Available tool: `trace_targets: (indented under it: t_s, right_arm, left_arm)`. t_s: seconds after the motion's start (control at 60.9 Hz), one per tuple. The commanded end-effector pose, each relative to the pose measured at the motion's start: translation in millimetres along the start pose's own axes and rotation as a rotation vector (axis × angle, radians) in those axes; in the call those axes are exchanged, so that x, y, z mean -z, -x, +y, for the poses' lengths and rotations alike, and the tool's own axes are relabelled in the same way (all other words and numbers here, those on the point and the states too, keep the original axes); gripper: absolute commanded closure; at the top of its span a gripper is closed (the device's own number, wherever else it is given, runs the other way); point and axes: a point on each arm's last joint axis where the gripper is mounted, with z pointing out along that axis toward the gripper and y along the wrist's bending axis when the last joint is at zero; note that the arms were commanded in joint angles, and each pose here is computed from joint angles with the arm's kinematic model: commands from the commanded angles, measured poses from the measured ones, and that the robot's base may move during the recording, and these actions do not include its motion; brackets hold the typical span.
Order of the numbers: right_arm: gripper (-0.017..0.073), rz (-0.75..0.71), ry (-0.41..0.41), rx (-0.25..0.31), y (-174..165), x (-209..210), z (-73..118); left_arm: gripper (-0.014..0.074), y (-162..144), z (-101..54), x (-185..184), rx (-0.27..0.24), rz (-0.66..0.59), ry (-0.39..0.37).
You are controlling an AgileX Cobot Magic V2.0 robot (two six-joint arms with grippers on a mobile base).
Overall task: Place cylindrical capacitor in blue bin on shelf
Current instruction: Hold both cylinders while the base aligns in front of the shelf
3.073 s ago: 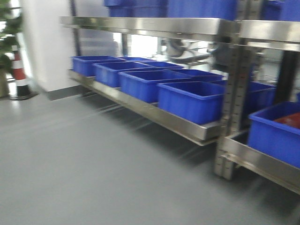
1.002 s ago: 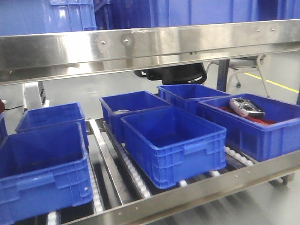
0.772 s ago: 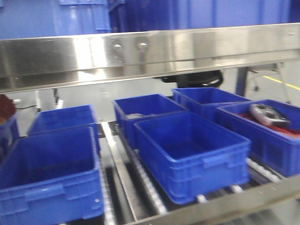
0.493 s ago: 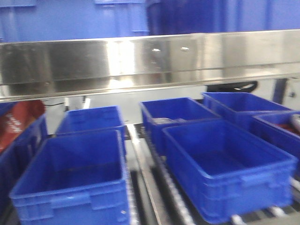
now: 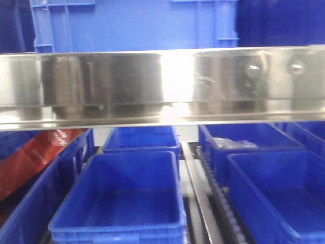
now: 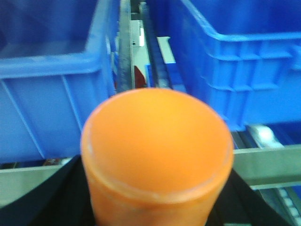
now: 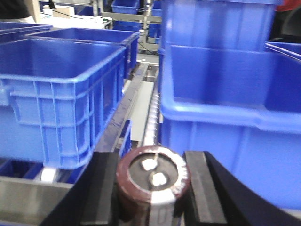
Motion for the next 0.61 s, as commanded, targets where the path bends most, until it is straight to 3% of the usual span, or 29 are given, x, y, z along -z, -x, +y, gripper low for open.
trace_targets:
  t_s: [0.0, 0.592]
  right_arm:
    - [0.0721, -0.027, -0.003, 0.009, 3.6, 0.8, -0.4]
    - [0.0721, -0.027, -0.003, 0.009, 3.6, 0.8, -0.4]
  left_arm:
    - [0.0705, 2.1, -0.7, 2.4, -0.002, -0.024, -0.011]
    - [0.0705, 2.1, -0.7, 2.4, -0.002, -0.024, -0.011]
